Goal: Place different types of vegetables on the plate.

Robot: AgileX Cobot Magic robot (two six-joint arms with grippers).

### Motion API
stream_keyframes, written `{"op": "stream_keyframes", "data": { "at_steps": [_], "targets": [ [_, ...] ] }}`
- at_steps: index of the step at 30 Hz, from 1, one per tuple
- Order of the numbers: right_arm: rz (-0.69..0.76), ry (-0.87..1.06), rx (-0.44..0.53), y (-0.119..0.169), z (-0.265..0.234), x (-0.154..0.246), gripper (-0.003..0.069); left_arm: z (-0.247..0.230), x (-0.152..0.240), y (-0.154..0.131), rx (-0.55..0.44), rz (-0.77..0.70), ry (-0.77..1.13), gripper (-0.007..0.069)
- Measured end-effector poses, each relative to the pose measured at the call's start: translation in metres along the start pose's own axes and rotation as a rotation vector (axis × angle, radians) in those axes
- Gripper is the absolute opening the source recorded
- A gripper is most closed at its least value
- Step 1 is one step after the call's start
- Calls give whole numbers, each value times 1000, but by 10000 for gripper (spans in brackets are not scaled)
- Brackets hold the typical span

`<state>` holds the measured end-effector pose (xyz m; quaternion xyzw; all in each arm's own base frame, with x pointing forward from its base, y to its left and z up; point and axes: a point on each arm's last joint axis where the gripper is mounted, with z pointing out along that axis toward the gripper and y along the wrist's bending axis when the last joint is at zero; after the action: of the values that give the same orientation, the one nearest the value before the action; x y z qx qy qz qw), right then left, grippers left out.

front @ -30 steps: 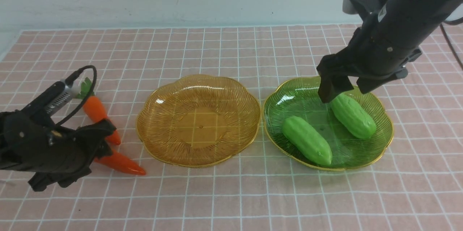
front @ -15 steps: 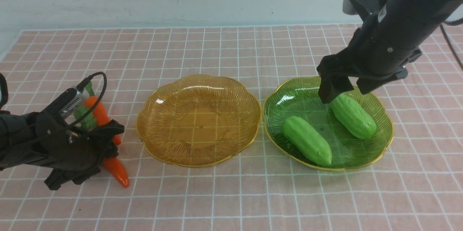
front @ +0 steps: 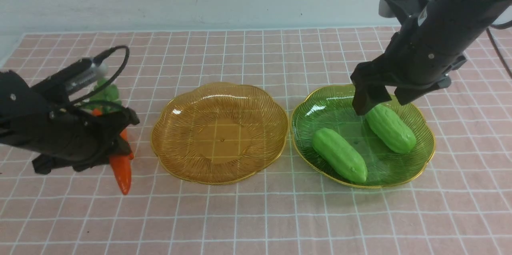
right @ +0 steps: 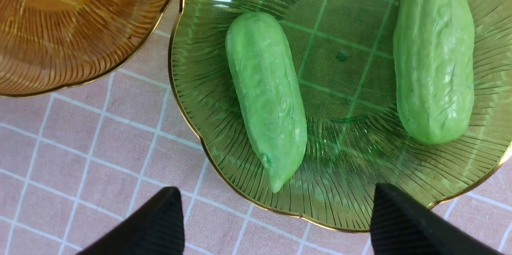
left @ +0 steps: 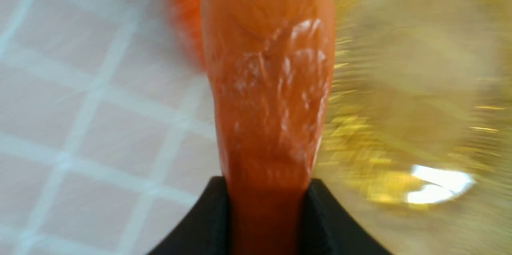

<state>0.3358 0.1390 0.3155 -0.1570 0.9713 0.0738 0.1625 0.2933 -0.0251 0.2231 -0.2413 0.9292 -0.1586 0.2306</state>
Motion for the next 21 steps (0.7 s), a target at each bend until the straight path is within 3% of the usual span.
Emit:
{"op": "stream_keyframes", "data": {
  "at_steps": [4, 8, 11, 12, 16, 21],
  "targets": [
    [-12, 1, -1, 0, 0, 0, 568, -9, -10, -42, 101, 110, -24, 185],
    [-13, 1, -1, 0, 0, 0, 568, 11, -14, -70, 137, 160, -9, 222],
    [-13, 1, -1, 0, 0, 0, 568, 39, -18, -89, 140, 182, 26, 305],
    [-14, 1, -1, 0, 0, 0, 568, 56, -22, -97, 134, 192, 54, 381],
    [-46, 1, 0, 0, 0, 0, 568, 66, -32, -99, 121, 197, 72, 504],
    [-84, 1, 0, 0, 0, 0, 568, 55, -61, -82, 84, 186, 13, 543]
  ]
}}
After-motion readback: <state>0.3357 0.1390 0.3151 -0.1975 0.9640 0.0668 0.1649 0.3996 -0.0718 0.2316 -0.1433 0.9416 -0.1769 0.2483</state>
